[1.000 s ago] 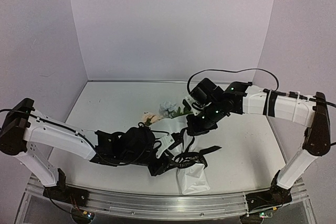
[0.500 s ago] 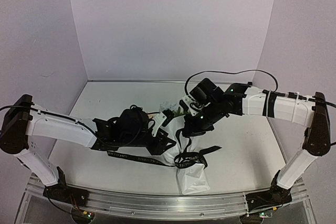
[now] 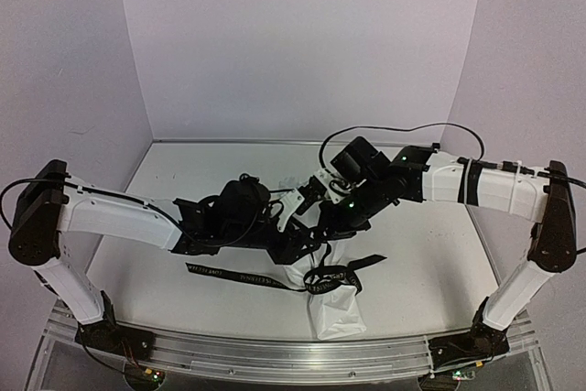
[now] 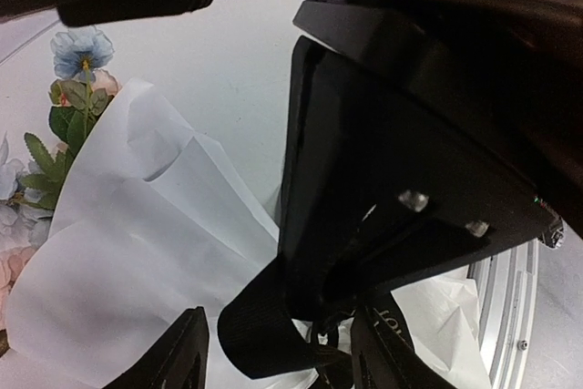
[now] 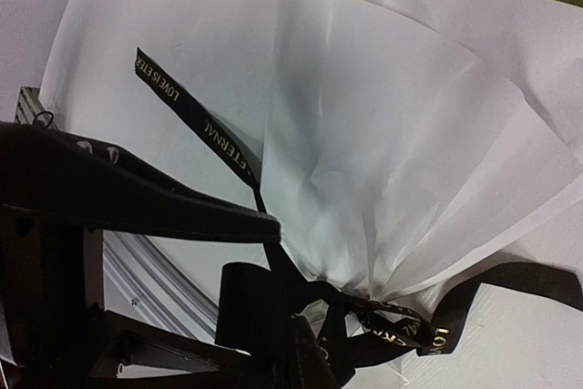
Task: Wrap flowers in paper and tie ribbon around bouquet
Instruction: Cross the half-tied ribbon over the folded bouquet.
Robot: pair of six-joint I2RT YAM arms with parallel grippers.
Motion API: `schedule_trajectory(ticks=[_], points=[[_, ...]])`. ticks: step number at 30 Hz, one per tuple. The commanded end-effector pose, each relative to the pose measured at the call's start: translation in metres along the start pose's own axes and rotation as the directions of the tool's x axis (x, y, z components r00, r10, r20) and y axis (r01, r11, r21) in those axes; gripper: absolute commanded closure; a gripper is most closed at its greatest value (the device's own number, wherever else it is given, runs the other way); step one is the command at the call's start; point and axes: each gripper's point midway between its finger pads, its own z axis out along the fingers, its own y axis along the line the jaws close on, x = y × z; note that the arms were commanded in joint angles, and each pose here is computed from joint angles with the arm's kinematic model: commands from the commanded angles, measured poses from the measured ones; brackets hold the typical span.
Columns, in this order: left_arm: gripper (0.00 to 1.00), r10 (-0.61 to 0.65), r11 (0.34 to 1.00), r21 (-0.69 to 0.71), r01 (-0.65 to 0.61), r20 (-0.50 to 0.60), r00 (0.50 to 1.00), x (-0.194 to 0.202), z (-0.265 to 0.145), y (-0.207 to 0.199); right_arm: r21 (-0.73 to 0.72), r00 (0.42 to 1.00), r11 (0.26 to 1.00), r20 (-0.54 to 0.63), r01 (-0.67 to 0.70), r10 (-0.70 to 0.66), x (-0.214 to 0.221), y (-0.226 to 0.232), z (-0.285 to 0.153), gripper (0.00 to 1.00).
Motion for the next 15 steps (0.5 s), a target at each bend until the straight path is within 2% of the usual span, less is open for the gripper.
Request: schedule_trajectory(ticks=[1, 4, 6, 7, 9, 10, 15], points=[[0.53, 0.035, 0.999, 0.016, -0.036, 0.035, 0.999, -0.021, 0.004, -0.002, -0.029, 1.000, 0.999, 0.002, 0.018, -0.018, 0.000, 0.008, -0.003, 1.00], [0.63, 0.037, 0.999, 0.005, -0.037, 0.038, 0.999, -0.021, 0.005, 0.000, -0.027, 1.000, 0.999, -0.010, 0.021, -0.022, 0.003, 0.007, -0.003, 1.00], [0.76, 0.036, 0.999, -0.004, -0.036, 0.041, 0.999, -0.021, 0.006, 0.001, -0.021, 0.999, 0.999, -0.020, 0.026, -0.026, 0.006, 0.006, -0.004, 1.00], [0.84, 0.034, 0.999, -0.012, -0.034, 0.042, 0.999, -0.020, 0.006, 0.003, -0.015, 0.999, 0.999, -0.023, 0.030, -0.030, 0.007, 0.004, -0.005, 0.97], [0.99, 0.027, 0.999, -0.029, -0.025, 0.044, 0.999, -0.020, 0.006, 0.006, 0.000, 0.999, 0.999, -0.018, 0.046, -0.046, 0.011, 0.000, -0.008, 0.81], [1.00, 0.021, 0.999, -0.036, -0.020, 0.044, 0.999, -0.019, 0.006, 0.008, 0.012, 0.998, 0.998, -0.011, 0.056, -0.055, 0.012, -0.003, -0.010, 0.71], [1.00, -0.023, 0.998, -0.056, 0.026, 0.050, 0.998, -0.015, 0.005, 0.013, 0.066, 0.991, 0.989, 0.017, 0.130, -0.131, 0.028, -0.020, -0.024, 0.50]])
